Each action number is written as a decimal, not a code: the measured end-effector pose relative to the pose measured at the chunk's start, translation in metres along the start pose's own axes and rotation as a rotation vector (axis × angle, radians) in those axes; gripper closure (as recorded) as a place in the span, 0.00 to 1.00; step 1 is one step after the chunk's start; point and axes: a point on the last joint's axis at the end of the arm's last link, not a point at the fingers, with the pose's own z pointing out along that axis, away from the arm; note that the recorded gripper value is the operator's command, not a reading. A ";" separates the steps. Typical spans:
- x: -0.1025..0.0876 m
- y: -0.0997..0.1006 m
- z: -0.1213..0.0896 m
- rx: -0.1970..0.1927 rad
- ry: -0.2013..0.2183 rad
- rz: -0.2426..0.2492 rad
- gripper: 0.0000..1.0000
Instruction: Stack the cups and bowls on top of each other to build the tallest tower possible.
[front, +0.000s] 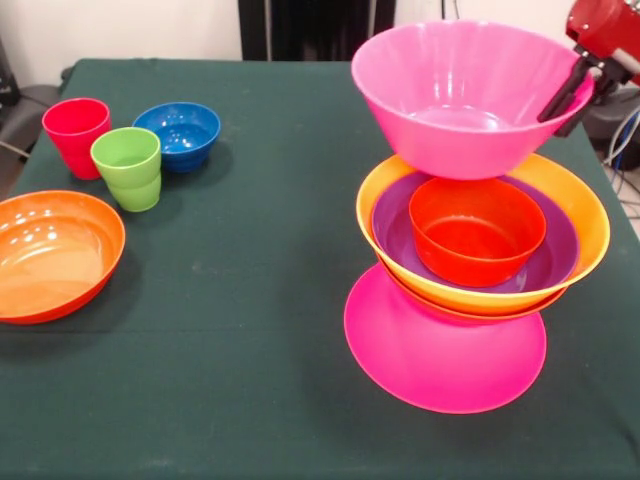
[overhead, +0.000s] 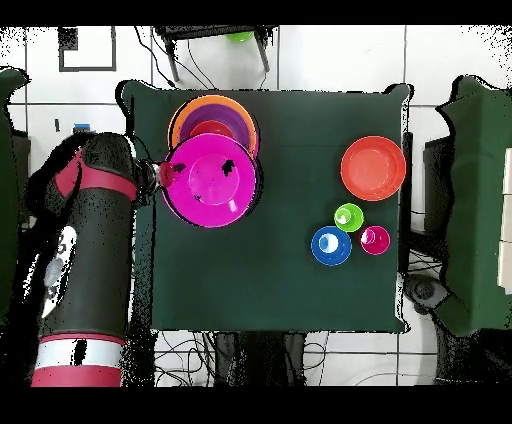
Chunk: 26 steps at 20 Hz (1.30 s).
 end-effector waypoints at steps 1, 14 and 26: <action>-0.001 0.003 -0.003 0.009 -0.005 -0.005 1.00; -0.031 0.006 -0.037 0.014 -0.013 0.046 1.00; -0.056 0.000 -0.046 0.020 -0.054 0.072 1.00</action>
